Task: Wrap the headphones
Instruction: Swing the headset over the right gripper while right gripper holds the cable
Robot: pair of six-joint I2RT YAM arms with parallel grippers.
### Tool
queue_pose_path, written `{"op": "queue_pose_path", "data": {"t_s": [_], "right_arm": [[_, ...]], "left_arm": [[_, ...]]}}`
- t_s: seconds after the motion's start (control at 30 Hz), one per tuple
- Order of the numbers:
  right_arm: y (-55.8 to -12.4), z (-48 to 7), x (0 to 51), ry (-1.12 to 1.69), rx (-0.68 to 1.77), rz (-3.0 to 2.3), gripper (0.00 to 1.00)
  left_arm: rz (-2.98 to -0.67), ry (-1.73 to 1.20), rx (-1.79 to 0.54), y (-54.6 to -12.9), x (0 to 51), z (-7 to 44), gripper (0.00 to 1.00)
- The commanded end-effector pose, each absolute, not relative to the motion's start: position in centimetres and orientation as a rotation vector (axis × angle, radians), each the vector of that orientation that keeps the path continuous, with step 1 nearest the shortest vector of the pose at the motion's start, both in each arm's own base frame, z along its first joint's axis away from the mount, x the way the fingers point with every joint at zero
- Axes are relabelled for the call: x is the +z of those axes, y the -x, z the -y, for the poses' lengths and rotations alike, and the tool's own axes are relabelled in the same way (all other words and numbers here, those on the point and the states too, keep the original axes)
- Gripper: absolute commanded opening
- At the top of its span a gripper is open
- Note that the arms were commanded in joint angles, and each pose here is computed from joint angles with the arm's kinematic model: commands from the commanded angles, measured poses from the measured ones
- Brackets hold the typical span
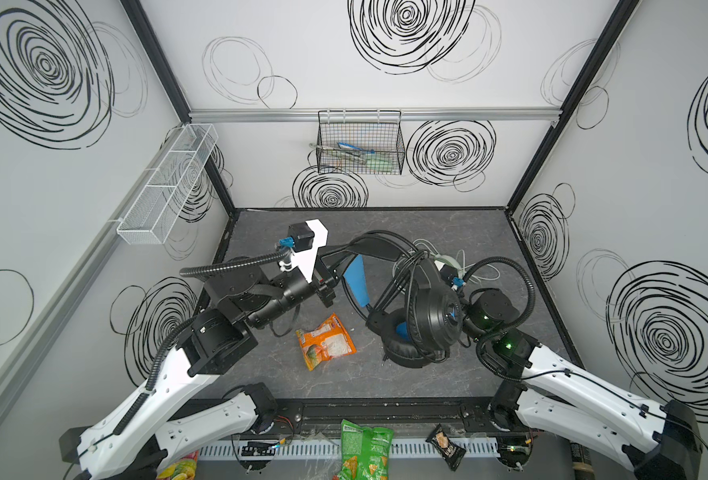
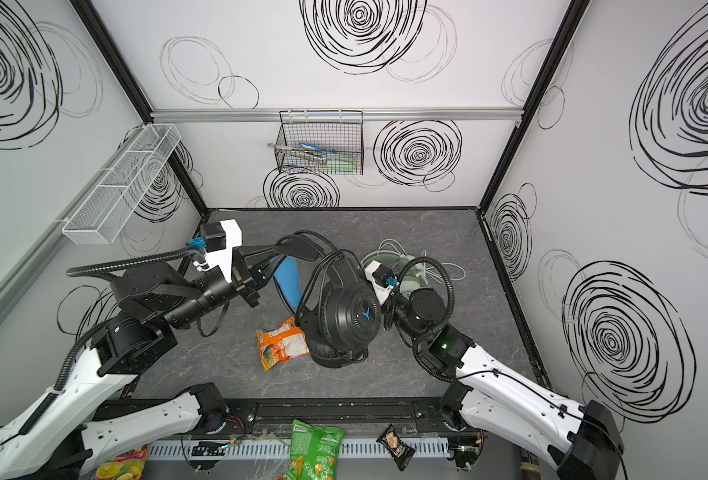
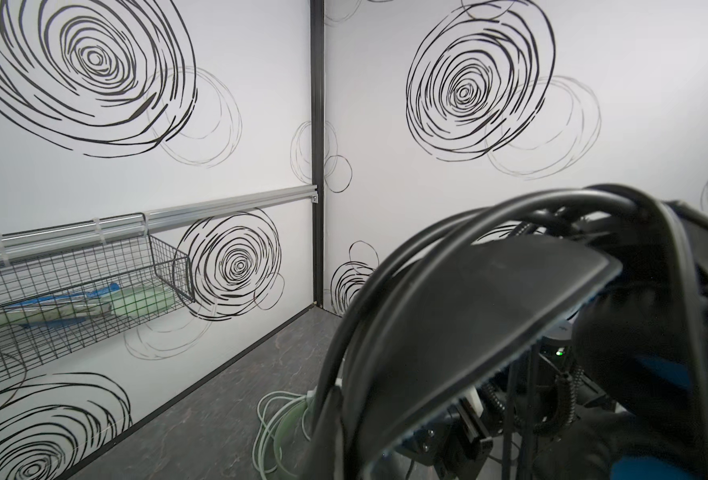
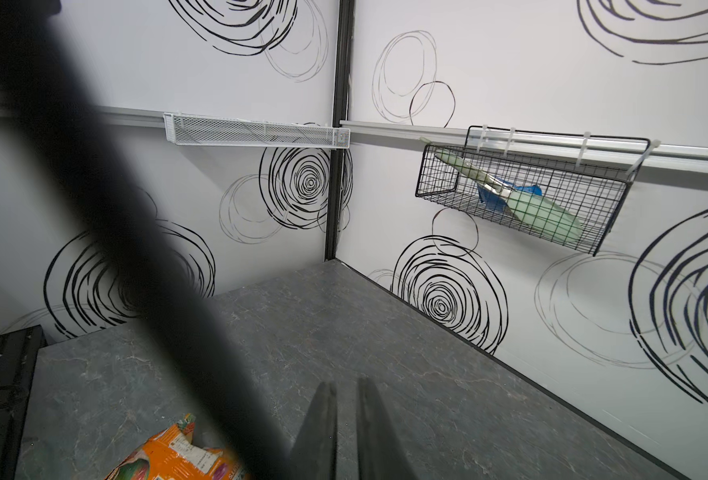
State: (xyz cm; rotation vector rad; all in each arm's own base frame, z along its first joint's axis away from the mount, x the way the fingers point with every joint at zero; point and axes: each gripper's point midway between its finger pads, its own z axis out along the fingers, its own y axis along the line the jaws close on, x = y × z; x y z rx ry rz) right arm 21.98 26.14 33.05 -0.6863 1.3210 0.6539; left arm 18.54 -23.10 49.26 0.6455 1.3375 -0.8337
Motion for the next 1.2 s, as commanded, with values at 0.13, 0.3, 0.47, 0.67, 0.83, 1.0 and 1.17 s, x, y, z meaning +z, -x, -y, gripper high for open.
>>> {"op": "queue_pose_path", "data": {"t_s": [0.13, 0.3, 0.47, 0.67, 0.83, 1.0, 1.17], "right_arm": [[-22.5, -26.5, 33.9, 0.641, 0.697, -1.315, 0.06], [-22.4, -27.2, 33.3, 0.659, 0.731, -1.333, 0.04], [-22.1, -27.5, 32.8, 0.668, 0.756, -1.342, 0.1], [-21.8, -28.0, 32.3, 0.676, 0.786, -1.346, 0.16], [-21.4, -28.7, 31.9, 0.697, 0.81, -1.348, 0.18], [-21.3, -29.1, 31.5, 0.699, 0.824, -1.351, 0.18], [-21.1, -29.7, 30.5, 0.712, 0.847, -1.368, 0.19]], "left_arm": [[-1.074, -0.538, -1.038, -15.3, 57.8, 21.1, 0.0], [-1.054, -0.526, -1.064, -15.3, 58.4, 21.2, 0.0], [-1.035, -0.473, -1.077, -15.9, 59.1, 21.0, 0.0], [-1.007, -0.326, -1.075, -17.7, 60.2, 20.0, 0.0], [-0.969, -0.315, -1.117, -17.9, 61.1, 20.6, 0.0], [-0.962, -0.29, -1.117, -18.2, 61.2, 20.5, 0.0], [-0.951, -0.251, -1.093, -18.5, 61.6, 19.7, 0.0]]}}
